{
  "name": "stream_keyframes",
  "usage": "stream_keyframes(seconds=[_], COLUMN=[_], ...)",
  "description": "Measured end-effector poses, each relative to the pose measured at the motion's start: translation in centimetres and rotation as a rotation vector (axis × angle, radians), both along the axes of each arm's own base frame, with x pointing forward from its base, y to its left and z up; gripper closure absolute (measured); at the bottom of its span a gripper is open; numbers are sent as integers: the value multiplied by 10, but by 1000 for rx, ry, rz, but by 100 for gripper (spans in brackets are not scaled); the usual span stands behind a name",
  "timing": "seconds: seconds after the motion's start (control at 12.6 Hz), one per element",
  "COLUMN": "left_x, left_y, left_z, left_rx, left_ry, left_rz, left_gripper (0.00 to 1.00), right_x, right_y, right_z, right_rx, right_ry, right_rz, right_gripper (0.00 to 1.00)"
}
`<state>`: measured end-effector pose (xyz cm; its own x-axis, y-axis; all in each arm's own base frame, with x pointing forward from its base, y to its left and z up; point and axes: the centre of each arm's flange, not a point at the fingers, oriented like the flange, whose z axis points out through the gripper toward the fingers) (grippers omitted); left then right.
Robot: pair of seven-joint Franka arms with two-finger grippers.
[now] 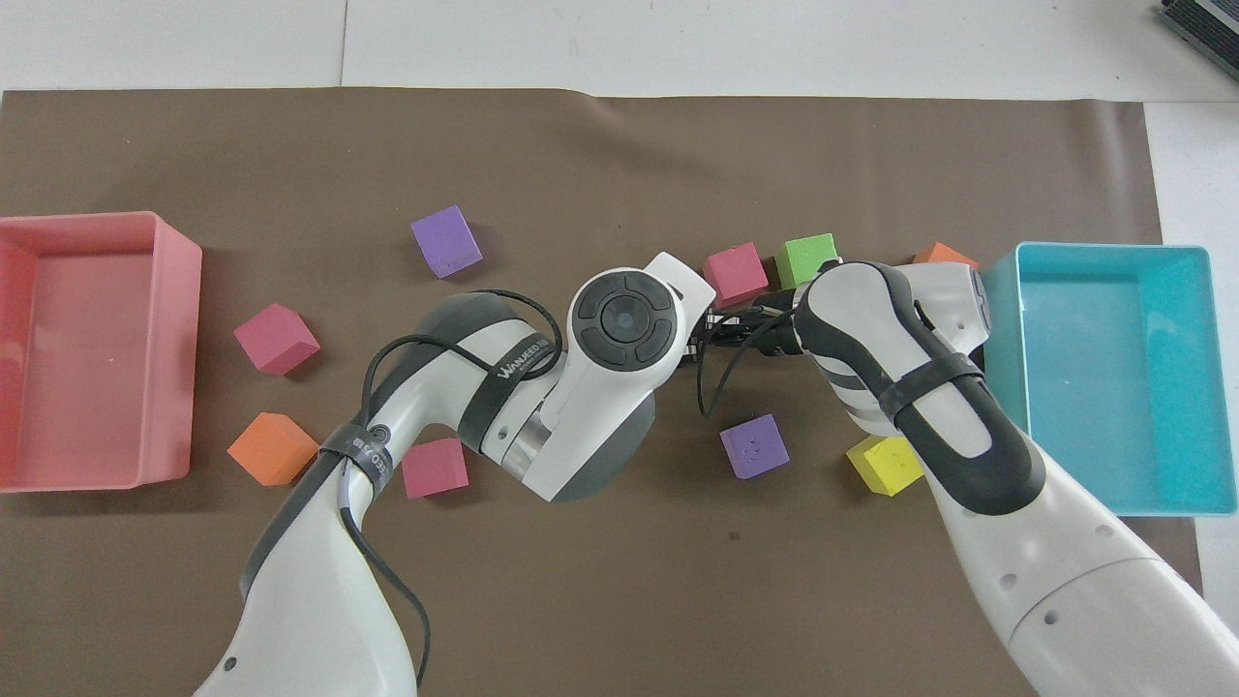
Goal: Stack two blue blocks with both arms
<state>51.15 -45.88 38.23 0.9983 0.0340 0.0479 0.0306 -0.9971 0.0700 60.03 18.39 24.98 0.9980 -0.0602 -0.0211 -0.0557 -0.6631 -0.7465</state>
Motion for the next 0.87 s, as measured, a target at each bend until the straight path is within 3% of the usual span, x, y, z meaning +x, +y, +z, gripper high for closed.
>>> stream_keyframes(seconds=[0.08, 0.16, 0.4, 0.87], left_x=[0, 0, -3, -3], left_y=[0, 0, -3, -4], left_z=[0, 0, 0, 1], left_rx=[0, 0, 0, -4], left_ry=[0, 0, 0, -4], left_rz=[0, 0, -6, -7], left_gripper=[45, 38, 1, 0], right_x=[0, 0, 0, 1], right_y=[0, 0, -1, -3], right_z=[0, 0, 0, 0], right_rx=[0, 0, 0, 0], right_ry=[0, 0, 0, 0], right_rz=[0, 0, -2, -5], right_gripper=[99, 99, 99, 99])
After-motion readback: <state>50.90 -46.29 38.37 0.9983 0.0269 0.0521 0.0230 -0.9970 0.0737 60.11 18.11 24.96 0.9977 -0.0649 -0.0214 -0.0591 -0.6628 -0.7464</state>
